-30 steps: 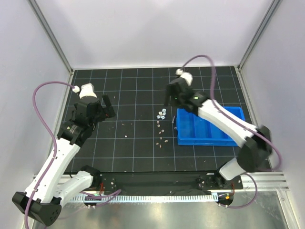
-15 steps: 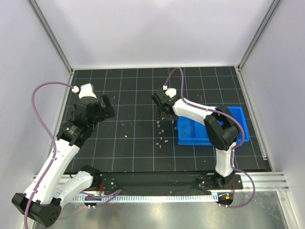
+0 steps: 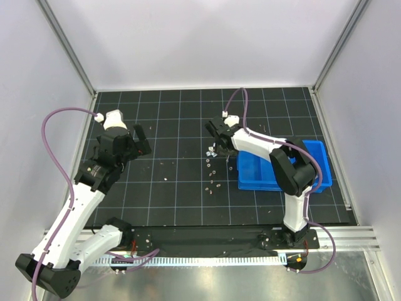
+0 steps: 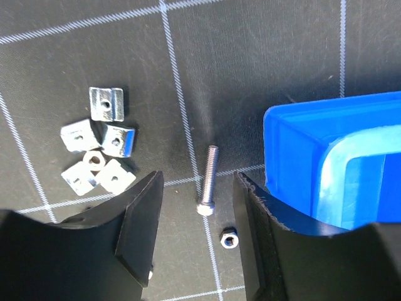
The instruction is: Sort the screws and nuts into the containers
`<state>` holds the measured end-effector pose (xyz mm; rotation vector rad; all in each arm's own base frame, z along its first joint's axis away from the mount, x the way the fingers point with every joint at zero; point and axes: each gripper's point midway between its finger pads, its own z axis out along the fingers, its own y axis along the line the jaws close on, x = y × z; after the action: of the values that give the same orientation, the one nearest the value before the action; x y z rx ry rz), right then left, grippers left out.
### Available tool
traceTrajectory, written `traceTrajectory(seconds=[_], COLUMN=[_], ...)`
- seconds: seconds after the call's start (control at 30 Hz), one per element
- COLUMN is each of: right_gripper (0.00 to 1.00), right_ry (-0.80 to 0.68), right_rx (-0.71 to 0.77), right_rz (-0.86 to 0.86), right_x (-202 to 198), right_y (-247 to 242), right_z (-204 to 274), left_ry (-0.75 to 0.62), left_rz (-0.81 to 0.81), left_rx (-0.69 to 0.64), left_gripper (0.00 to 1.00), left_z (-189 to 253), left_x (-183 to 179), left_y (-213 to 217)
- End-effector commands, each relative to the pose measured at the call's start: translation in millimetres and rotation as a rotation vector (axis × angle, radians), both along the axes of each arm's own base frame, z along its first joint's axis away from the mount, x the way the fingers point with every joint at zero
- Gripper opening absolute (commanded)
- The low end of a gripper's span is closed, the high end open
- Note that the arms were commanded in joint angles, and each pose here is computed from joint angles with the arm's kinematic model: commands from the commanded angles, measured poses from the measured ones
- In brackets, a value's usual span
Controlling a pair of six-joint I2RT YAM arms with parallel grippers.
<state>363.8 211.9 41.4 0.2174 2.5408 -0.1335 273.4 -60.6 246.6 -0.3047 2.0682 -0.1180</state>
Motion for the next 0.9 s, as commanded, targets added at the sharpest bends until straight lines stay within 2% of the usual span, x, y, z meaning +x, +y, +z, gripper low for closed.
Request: traceTrajectory(seconds=[0.0,0.07,0.5,0.87], right_gripper=[0.54,0.5,0.4,0.23], right_ry=[-0.028,-0.023,0.017,0.041], right_rx=[0.001,0.018,0.019,0.103], right_rz=[-0.015,-0.011,-0.039,-0.04], right_x=[2,1,-7,-24], right_y=[-1,1,-11,-6], right_z=[1,-3,-30,-50], left_ry=[-0.038,-0.039,-0.039,-0.036], left_rz=[0.001,0.0,-0.003,-0.007], left_rx=[-0.002,-0.003,-0.004,-0.008], left_gripper=[1.0,1.0,1.0,1.0], left_z=[7,8,7,7], left_x=[6,6,6,6], left_y=[0,0,-1,-2])
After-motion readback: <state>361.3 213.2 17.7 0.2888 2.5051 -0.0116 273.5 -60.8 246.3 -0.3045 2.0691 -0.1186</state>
